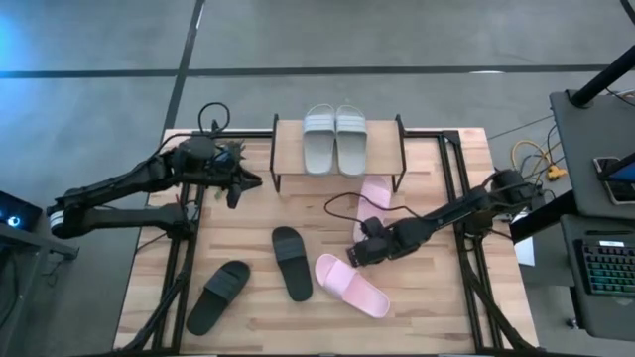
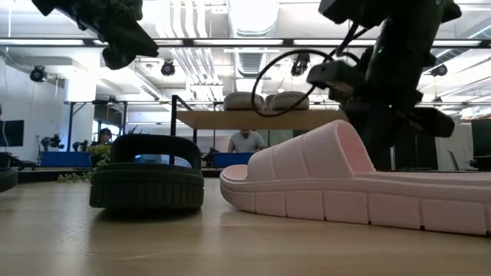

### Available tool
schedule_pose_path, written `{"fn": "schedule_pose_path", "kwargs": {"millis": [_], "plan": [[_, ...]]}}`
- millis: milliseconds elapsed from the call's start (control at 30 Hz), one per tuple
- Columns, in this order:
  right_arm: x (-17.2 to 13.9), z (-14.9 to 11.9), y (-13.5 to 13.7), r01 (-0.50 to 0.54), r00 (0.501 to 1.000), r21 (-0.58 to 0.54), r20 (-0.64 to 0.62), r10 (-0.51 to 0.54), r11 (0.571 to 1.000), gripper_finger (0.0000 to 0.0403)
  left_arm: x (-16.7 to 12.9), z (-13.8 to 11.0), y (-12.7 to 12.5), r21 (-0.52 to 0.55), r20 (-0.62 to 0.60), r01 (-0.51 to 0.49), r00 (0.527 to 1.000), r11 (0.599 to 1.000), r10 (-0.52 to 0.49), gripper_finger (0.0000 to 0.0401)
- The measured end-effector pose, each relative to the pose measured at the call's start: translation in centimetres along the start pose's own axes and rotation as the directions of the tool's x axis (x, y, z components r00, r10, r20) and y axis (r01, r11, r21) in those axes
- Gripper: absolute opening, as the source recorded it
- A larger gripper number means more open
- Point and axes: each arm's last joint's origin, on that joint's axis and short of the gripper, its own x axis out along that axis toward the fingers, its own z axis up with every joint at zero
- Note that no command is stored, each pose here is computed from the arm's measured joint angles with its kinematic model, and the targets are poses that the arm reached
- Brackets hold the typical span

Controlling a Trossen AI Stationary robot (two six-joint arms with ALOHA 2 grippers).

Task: Pick and place slides into the shelf
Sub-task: Adjust the top pink slide under the shelf

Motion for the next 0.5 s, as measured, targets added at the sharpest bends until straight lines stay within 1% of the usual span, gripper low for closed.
{"fn": "schedule_pose_path", "kwargs": {"millis": [133, 200, 367, 500], "plan": [[1.4, -0.2, -0.3, 0.054, 0.998, 0.06, 0.038, -0.056, 0.997, 0.0008, 0.4, 0.0, 0.1, 0.0, -0.013, -0.019, 1.0, 1.0, 0.019, 0.0051], [1.7, -0.2, -0.7, 0.096, 0.993, 0.099, 0.059, -0.102, 0.991, 0.0008, 0.7, 0.0, 0.2, -0.002, -0.024, -0.024, 0.999, 1.0, 0.024, 0.0051], [1.6, -0.2, -1.6, 0.174, 0.977, 0.154, 0.097, -0.19, 0.973, 0.0008, 1.3, -0.1, 0.4, -0.014, -0.05, -0.032, 0.998, 0.999, 0.031, 0.0051], [0.7, 0.2, -1.6, 0.16, 0.974, 0.142, 0.141, -0.18, 0.977, 0.0008, 1.7, -0.1, 0.5, -0.016, -0.061, -0.035, 0.998, 0.999, 0.034, 0.0051]]}}
